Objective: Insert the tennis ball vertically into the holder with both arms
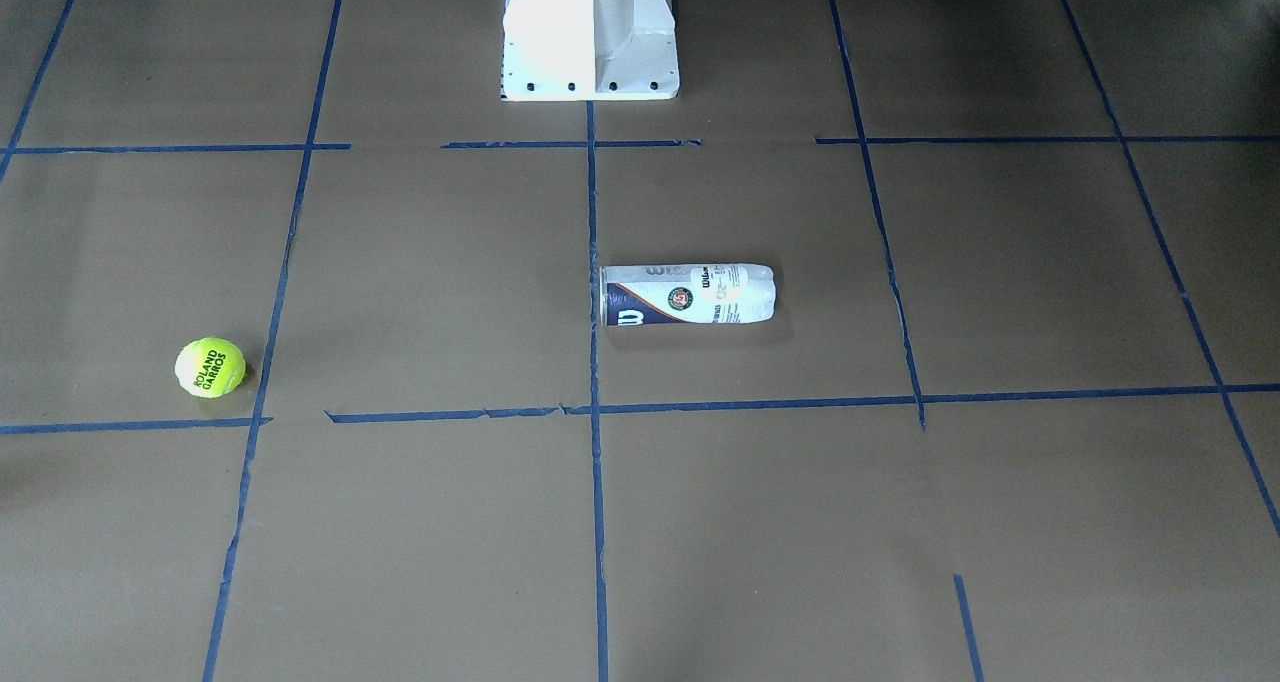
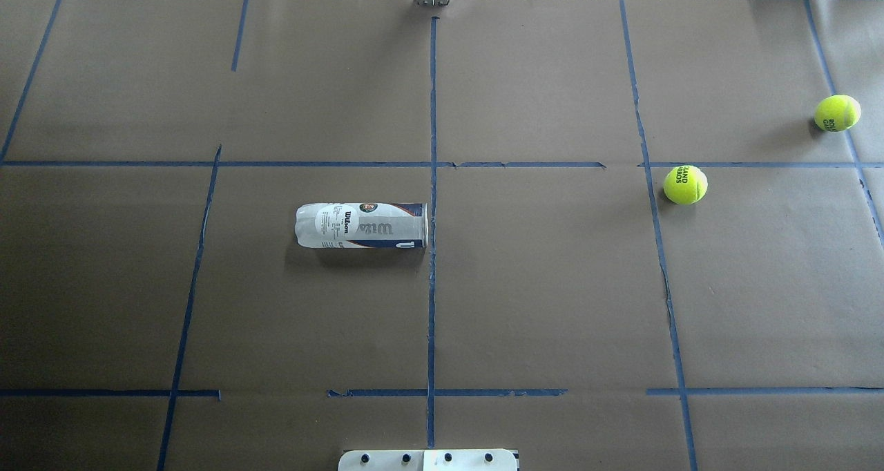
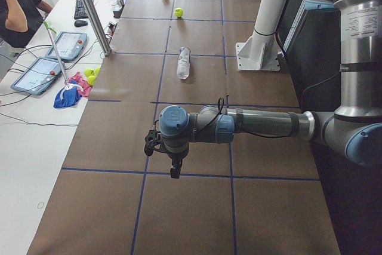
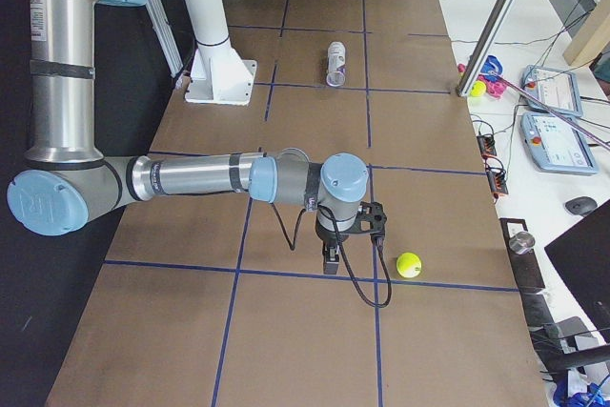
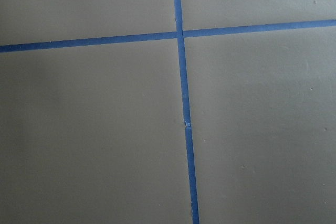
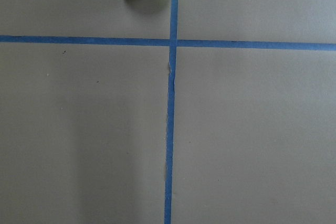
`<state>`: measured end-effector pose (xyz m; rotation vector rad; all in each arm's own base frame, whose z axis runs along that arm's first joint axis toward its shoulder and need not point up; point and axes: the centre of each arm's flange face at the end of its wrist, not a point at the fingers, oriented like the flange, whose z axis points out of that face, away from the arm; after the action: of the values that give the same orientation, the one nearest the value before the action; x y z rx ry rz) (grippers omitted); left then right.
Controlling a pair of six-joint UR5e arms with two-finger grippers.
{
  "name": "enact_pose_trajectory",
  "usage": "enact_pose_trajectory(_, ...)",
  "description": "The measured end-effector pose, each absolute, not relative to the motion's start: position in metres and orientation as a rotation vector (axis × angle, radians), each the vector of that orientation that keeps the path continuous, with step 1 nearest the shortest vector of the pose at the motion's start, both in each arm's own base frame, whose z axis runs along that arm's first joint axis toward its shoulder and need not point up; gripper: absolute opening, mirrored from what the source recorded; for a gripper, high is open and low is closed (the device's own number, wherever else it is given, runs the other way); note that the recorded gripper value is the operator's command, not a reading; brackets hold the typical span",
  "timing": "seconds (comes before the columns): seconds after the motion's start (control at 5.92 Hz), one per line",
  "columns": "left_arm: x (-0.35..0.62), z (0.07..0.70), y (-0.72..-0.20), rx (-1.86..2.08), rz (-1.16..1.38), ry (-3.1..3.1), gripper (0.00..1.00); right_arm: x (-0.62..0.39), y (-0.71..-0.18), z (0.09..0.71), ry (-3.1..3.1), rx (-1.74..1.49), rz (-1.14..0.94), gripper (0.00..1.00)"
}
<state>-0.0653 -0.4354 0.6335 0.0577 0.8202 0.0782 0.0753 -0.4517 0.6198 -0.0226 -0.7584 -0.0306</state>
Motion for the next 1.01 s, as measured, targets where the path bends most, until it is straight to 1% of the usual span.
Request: enact_pose_trajectory(1.01,-0.064,0.617,-0.439,0.091,0.099,0.818,1.00,0.072,-0.449,0.621,-0.779,-0.022,-0.033,1.00)
